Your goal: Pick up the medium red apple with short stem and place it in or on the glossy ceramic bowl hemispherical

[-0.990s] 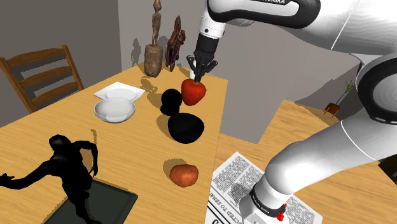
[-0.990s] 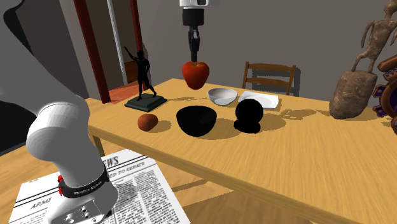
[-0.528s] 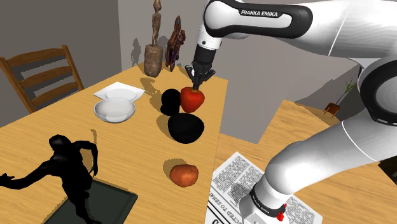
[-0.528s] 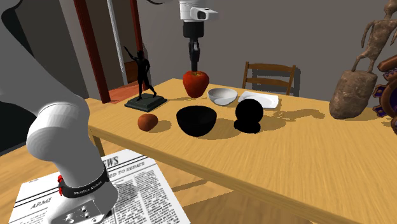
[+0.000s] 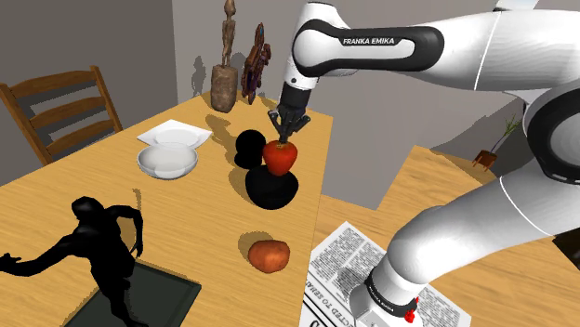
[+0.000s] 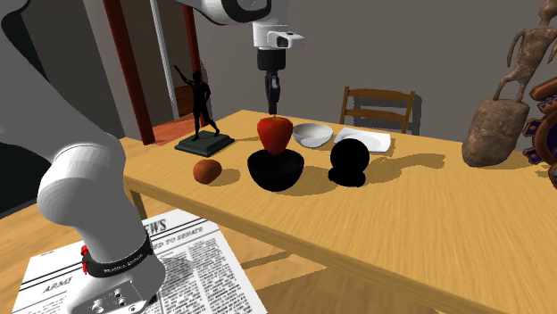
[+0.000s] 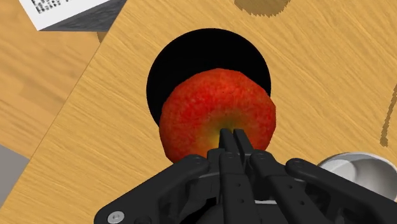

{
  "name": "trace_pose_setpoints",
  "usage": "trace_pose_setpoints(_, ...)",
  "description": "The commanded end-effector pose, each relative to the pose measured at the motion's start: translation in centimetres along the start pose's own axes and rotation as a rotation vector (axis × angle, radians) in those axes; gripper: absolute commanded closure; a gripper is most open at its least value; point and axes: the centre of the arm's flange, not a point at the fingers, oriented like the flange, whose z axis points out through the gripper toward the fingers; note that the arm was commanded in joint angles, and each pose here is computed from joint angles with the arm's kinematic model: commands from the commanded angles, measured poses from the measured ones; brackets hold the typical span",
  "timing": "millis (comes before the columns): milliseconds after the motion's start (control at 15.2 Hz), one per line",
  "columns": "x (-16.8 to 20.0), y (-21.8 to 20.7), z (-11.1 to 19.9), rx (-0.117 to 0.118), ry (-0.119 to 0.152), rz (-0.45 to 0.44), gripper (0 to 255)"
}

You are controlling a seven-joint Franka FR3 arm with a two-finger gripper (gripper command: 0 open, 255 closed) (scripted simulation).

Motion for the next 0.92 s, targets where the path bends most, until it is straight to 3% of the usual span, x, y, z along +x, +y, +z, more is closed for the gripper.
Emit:
trace_pose_setpoints(0, 0.0, 0.1, 1.0, 0.000, 0.001, 0.000, 255)
trace_pose_setpoints(66, 0.0, 0.0, 0.5, 0.000, 0.000, 0.000, 255)
trace_pose_setpoints(132, 0.0, 0.0, 0.5, 0.000, 0.000, 0.000, 0)
trace_pose_setpoints(198, 4.0, -2.8, 1.3, -0.113, -0.210, -0.324, 0)
trace_pose_setpoints(264, 1.8, -1.6, -0.1, -0.031, -0.032, -0.084, 0)
trace_pose_setpoints(330, 1.8, -1.6, -0.1, -0.031, -0.032, -0.084, 0)
trace_pose_setpoints(792, 9.1, -2.2, 8.7, 0.039, -0.268, -0.814, 0)
trace_pose_setpoints(858, 9.5, -2.4, 9.4, 0.044, -0.285, -0.866, 0)
